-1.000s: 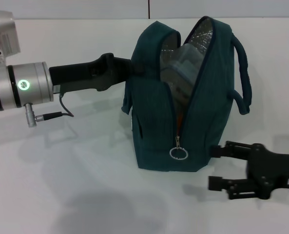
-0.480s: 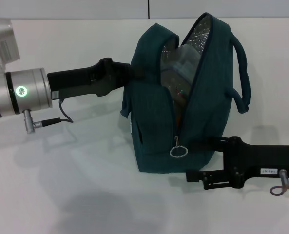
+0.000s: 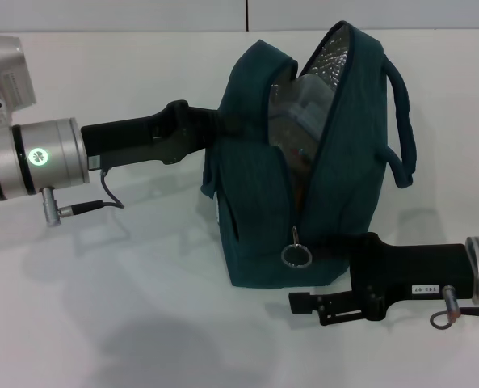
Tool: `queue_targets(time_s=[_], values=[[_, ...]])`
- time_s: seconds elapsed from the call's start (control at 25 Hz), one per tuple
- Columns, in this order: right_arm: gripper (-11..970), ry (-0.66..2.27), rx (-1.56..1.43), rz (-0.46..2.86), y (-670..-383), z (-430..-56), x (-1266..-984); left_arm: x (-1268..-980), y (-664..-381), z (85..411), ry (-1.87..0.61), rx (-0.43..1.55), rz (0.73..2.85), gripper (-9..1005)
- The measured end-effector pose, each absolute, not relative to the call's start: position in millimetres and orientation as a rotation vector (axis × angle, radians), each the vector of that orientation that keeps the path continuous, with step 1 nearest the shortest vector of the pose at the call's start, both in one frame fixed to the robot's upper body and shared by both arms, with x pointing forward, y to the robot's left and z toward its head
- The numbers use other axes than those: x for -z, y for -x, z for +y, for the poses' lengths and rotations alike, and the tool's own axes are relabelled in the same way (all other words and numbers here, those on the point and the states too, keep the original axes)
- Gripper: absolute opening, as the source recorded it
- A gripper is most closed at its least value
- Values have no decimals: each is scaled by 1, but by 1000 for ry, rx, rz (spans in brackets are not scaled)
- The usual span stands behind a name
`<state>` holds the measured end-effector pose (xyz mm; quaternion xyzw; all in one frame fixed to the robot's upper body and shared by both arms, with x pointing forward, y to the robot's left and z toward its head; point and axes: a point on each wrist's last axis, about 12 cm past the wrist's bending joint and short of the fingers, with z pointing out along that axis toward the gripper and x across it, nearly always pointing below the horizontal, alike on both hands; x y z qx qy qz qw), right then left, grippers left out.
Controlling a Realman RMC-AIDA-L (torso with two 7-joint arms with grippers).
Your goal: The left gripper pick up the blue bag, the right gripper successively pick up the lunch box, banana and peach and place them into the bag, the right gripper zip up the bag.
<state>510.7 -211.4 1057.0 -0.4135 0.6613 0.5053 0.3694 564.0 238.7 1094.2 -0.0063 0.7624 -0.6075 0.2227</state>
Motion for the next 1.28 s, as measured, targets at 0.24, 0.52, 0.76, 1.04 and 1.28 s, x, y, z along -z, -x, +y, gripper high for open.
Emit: queue_targets(time_s=[0.24, 0.52, 0.76, 1.04, 1.28], values=[[866, 1029, -1288, 1701, -512, -213, -1057, -1094, -564, 240, 15, 1674, 2104, 34], [731, 1023, -1269, 1719, -513, -214, -1054, -1094, -564, 240, 16, 1672, 2098, 34], [497, 1030, -1263, 1727, -515, -212, -1054, -1095, -565, 240, 5, 1671, 2099, 34], [204, 1026, -1264, 1727, -515, -212, -1054, -1096, -565, 239, -4, 1668, 2098, 33], [62, 1017, -1257, 1732, -515, -213, -1054, -1096, -565, 240, -13, 1664, 2096, 34]])
